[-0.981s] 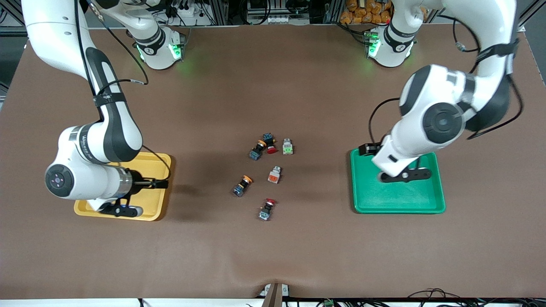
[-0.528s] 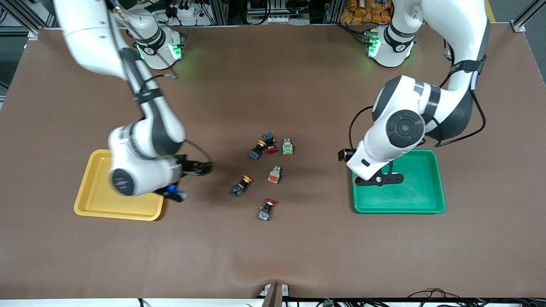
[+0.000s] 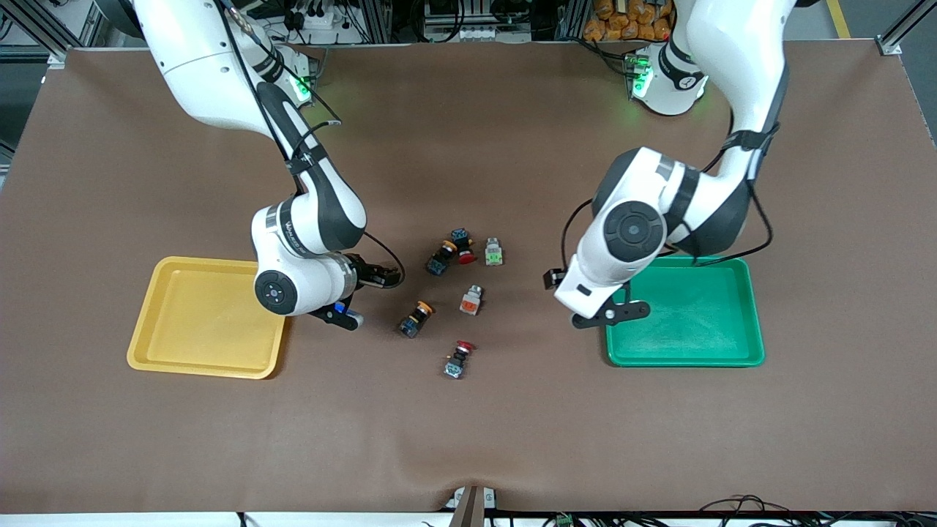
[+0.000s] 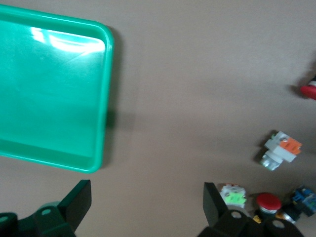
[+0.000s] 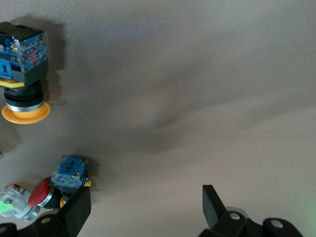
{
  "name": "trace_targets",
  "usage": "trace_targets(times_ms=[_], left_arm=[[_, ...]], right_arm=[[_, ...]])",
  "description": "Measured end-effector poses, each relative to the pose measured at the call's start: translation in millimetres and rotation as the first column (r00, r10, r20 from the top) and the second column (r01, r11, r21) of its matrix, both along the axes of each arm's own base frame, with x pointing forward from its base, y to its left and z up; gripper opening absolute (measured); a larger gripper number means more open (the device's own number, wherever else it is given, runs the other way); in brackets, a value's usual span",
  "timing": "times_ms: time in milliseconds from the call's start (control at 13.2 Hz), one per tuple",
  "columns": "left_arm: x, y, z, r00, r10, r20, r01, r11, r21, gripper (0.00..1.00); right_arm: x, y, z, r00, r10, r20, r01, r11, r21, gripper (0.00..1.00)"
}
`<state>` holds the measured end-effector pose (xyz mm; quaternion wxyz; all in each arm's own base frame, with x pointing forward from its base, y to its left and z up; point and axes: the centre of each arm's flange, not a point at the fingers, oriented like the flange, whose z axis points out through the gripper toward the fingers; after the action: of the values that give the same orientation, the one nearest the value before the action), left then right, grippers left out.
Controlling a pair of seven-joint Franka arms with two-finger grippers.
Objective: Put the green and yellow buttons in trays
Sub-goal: 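Swing both grippers over the trays, then toward the button cluster, then grasp the green-label button with the left gripper while the right gripper grasps a blue button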
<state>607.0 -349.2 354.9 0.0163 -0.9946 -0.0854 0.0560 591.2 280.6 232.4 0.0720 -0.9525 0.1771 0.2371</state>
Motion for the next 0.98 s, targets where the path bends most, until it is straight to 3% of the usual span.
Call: trace_targets(times_ms=[377,755,981], left_arm=[[-19,-54,-41,0.999,0.034,0.022,-0.034,0.999,-0.014,1.0],[-76,-116,-88,0.999,0.031,-0.01,-0.031,0.999,0.02,1.0],[-96,-138,-115,0.999,0.025,0.044,-0.024,0.999,-0.029,1.0]], right_arm=[[-1,-7,2,1.0,-0.005,0.0,0.005,1.0,-0.003,1.0],[-2,-9,3,1.0,-0.007,-0.001,0.007,1.0,-0.005,1.0],[-2,-9,4,1.0,-0.007,-0.001,0.007,1.0,-0.005,1.0]])
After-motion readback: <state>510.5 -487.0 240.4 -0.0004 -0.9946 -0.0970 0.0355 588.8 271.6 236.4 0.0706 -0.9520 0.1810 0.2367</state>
